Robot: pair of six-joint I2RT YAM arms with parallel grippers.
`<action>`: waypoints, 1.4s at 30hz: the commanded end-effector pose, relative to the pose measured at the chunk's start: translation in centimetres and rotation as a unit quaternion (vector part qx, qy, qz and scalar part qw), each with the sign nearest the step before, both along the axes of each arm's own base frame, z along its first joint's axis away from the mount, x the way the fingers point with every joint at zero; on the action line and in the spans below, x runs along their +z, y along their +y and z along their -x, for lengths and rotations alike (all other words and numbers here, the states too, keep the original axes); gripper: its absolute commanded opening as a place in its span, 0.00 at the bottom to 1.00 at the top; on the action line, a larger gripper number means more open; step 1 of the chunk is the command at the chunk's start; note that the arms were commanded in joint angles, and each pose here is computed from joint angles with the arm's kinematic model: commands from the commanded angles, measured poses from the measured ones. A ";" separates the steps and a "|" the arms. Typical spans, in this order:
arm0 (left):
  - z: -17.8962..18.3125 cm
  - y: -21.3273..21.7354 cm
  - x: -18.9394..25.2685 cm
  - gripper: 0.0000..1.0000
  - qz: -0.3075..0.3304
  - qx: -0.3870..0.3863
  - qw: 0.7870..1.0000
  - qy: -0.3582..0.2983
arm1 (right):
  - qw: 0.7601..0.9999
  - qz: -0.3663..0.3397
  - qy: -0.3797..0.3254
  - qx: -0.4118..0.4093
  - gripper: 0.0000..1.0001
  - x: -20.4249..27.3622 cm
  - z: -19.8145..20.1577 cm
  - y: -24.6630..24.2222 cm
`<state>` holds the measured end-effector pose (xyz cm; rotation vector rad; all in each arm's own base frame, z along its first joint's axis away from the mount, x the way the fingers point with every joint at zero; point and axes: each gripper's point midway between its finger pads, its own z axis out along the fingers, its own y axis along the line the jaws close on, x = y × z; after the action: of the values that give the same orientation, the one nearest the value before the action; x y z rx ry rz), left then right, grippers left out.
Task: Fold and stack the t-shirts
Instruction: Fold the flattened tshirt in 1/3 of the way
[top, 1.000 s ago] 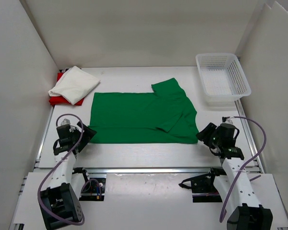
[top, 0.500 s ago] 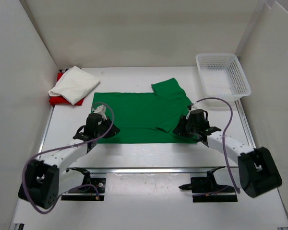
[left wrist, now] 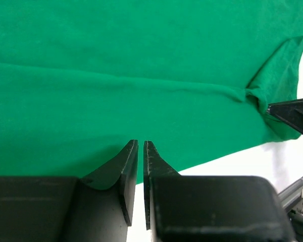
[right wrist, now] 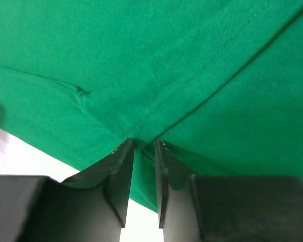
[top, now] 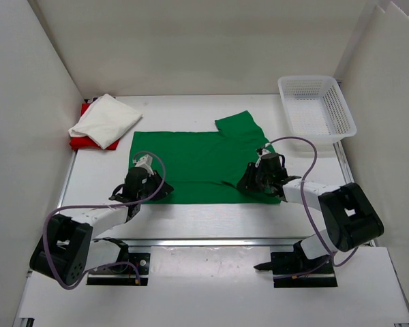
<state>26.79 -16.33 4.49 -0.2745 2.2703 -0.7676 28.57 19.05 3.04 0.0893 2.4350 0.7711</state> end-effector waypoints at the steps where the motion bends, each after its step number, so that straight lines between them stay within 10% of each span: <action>1: -0.3 0.1 0.5 0.22 0.009 0.005 1.000 -0.018 | 0.999 -0.016 -0.033 -0.003 0.22 1.7 -2.1 0.9; 7: 0.5 2.3 -0.8 0.21 0.013 0.036 0.999 -0.006 | 1.000 -0.011 -0.024 -0.003 0.33 1.3 -3.1 1.0; 14: 0.4 3.1 0.1 0.21 0.020 0.049 0.998 -0.019 | 0.999 -0.042 -0.011 0.003 0.14 2.0 -5.1 2.2; 24: 0.8 2.5 0.7 0.20 0.023 0.045 0.998 -0.027 | 0.996 -0.062 -0.050 0.031 0.18 7.3 -11.0 4.9; 30: 1.2 2.1 1.2 0.20 0.014 0.037 0.998 -0.041 | 0.997 0.007 -0.079 0.017 0.01 6.4 -5.7 2.2; 42: 1.2 0.8 0.2 0.20 0.006 0.004 1.000 -0.021 | 0.999 0.020 -0.019 0.029 0.00 0.5 -2.5 0.6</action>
<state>24.64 -15.32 3.80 -0.2892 2.2522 -0.7699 29.10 19.01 2.65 0.0323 2.4916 0.7301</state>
